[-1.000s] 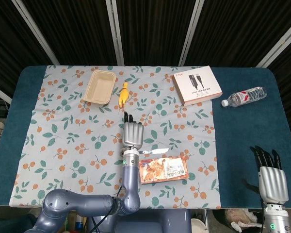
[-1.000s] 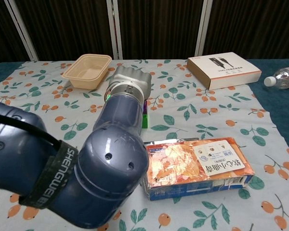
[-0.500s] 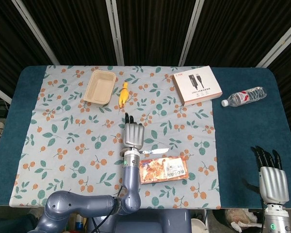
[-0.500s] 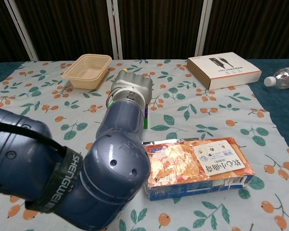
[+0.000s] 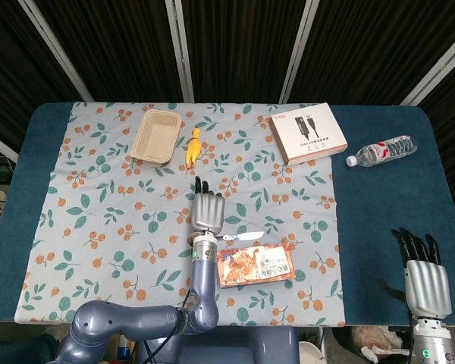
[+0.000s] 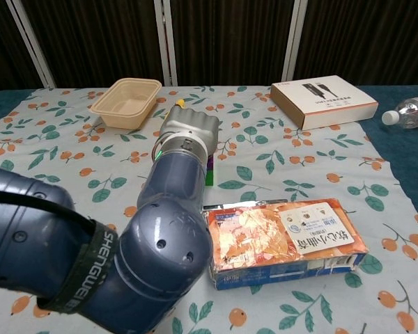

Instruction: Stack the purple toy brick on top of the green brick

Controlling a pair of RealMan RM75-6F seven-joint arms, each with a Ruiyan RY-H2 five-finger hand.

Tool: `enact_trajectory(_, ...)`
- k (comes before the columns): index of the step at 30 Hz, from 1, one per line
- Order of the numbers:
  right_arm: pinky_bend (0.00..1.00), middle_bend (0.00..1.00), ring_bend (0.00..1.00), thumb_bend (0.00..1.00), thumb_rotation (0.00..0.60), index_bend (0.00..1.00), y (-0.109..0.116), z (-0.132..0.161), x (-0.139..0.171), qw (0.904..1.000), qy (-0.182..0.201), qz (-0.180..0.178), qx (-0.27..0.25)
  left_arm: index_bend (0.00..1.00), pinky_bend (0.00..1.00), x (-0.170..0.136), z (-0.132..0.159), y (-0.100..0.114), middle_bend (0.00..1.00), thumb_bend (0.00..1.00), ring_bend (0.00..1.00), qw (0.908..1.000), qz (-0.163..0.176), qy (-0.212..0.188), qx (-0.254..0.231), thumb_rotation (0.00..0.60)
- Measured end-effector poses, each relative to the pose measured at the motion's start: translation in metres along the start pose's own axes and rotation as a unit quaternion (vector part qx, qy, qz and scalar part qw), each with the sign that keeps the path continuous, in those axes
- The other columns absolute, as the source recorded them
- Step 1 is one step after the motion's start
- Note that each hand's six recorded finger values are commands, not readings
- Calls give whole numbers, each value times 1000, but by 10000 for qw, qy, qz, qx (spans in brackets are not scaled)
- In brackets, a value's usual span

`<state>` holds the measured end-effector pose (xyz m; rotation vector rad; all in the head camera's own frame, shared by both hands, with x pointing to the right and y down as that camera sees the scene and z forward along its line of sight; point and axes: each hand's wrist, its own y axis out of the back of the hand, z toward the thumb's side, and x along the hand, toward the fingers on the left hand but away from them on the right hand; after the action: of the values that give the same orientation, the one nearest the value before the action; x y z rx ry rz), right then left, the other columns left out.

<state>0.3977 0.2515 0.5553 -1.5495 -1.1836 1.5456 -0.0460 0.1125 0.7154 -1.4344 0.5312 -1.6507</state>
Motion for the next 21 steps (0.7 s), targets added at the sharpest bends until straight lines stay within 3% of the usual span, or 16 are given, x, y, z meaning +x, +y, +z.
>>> enact_trajectory(8,12,144,149,150,600,142,-2,0,-1,10000,-12,22,11,465,51,1,-1,1,393,394,120,10000,40,1,-24,600)
enact_trajectory(16,12,144,149,150,600,142,-2,1,-1,10000,10,28,14,255,22,-3,1,13,146,376,4,9998,174,-65,-43,600)
enact_trajectory(21,12,144,149,149,600,145,-1,2,0,10000,16,17,9,193,12,-4,-1,17,63,371,0,9997,202,-91,-33,600)
